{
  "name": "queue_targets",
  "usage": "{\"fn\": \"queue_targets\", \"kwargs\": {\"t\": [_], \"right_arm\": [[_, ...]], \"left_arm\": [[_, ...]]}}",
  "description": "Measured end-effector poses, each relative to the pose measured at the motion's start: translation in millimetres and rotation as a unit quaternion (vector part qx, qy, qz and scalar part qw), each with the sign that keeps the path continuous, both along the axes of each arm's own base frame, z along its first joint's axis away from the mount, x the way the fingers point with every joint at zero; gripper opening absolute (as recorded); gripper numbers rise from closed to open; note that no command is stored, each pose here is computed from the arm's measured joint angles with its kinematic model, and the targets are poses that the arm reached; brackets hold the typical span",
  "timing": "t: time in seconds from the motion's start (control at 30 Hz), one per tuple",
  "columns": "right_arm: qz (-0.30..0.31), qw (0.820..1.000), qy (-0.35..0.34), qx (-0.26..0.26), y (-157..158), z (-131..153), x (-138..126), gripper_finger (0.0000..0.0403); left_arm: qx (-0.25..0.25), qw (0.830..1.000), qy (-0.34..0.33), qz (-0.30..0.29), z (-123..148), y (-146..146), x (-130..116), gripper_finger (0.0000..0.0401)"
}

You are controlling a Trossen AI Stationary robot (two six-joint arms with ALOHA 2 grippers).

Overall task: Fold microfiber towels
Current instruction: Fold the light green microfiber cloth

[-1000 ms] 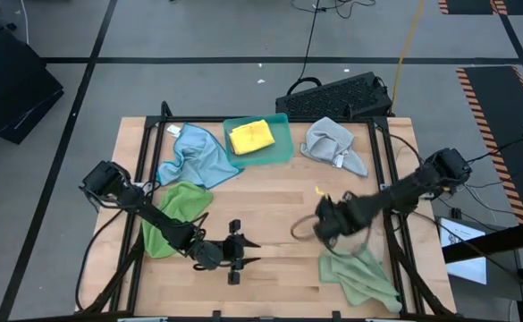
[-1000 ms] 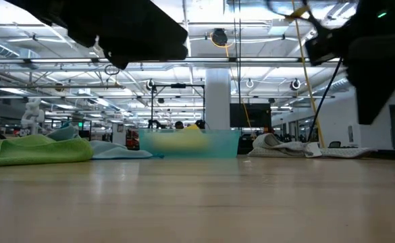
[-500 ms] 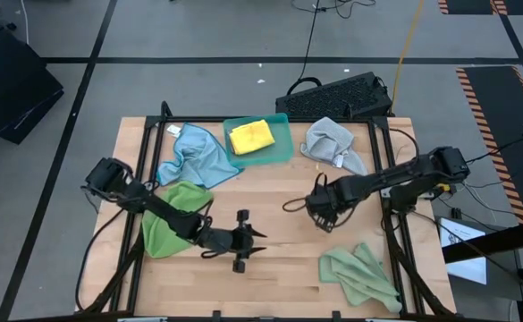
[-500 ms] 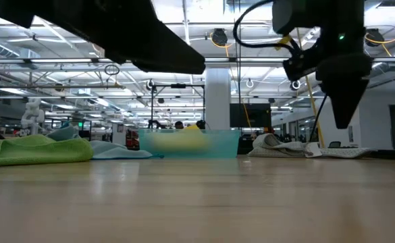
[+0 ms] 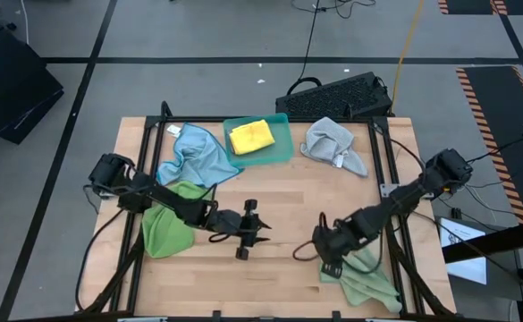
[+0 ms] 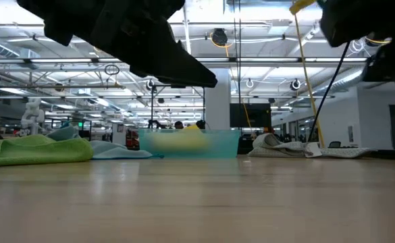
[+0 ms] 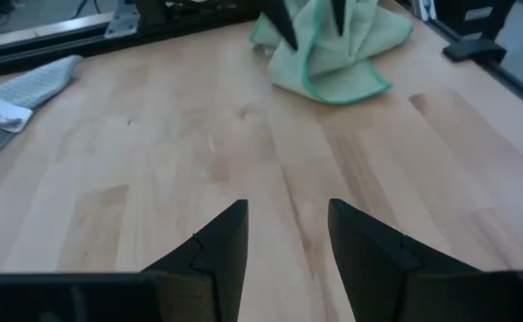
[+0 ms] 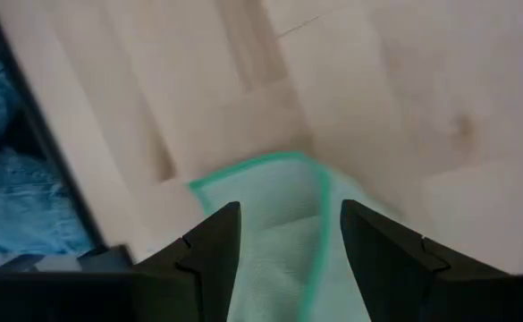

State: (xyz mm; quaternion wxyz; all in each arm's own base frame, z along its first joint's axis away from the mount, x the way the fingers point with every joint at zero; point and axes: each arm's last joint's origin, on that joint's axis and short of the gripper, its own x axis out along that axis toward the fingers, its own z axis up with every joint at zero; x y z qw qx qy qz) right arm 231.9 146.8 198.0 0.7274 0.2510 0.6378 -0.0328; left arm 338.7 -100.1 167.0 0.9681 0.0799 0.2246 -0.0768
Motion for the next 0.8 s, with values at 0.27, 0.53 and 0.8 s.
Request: {"fn": "queue_targets", "kwargs": {"t": [0.27,0.53,0.8], "right_arm": [[0.001,1.0,0.015,0.006,24,0,-17,0.0182],[0.017,0.999,0.049,-0.018,31,-2,-33,0.0152],[-0.019,0.995,0.044,-0.083,24,-4,-36,0.015]], "left_arm": [[0.023,0.999,0.021,0.008,-4,13,1,0.0159],[0.019,0.999,0.024,0.011,-4,21,3,0.0159],[0.03,0.999,0.023,0.005,-4,21,3,0.0159]]}}
